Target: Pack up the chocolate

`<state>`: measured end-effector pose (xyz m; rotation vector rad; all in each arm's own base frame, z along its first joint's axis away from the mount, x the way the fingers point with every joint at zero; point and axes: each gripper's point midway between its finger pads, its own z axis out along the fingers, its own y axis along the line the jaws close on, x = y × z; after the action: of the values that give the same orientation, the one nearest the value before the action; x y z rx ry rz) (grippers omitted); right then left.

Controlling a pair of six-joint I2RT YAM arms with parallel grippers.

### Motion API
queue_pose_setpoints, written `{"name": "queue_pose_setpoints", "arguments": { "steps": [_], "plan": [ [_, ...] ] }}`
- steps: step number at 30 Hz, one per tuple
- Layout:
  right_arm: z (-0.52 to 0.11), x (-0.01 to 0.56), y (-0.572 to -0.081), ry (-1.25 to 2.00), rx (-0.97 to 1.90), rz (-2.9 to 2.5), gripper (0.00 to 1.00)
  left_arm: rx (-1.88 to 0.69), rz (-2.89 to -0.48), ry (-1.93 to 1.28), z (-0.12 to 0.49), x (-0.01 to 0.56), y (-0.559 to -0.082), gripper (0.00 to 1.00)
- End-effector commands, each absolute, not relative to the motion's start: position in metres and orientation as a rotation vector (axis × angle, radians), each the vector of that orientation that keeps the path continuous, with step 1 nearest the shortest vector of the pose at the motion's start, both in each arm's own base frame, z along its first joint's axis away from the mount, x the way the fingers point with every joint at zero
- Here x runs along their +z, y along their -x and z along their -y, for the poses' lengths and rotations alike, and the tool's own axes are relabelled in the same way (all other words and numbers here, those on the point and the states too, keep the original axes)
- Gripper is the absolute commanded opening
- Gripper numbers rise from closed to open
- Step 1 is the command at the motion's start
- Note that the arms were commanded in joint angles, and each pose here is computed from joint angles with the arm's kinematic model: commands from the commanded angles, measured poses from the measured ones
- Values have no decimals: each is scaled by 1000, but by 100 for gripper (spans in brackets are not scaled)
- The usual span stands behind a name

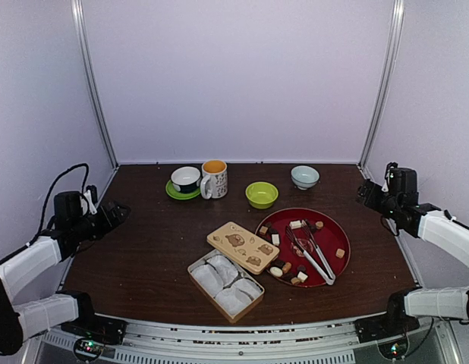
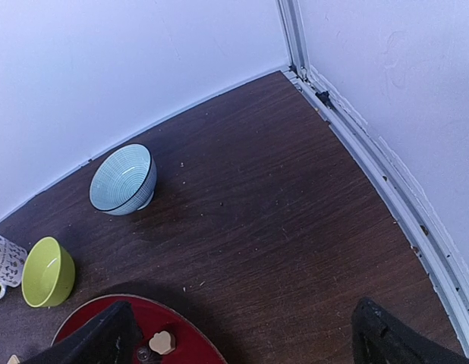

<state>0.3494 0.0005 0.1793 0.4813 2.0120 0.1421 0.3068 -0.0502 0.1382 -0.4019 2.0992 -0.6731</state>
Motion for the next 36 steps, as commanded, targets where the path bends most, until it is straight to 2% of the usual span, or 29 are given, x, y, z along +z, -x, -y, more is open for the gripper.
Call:
{"name": "queue_pose_setpoints", "arguments": {
  "steps": [1,10,19,36],
  "plan": [
    [-2,179,-350,-469,158,-2003,100,-710,-2105,305,61,147,-311,98],
    [-2,179,-351,-450,148,-2010,100,-892,-2096,154,89,150,-307,98],
    [-6,181,-353,-437,177,-2003,99,-974,-2117,156,99,141,-306,97],
    [-13,185,-356,-410,216,-2004,99,-1171,-2141,129,166,139,-312,98]
  ]
}}
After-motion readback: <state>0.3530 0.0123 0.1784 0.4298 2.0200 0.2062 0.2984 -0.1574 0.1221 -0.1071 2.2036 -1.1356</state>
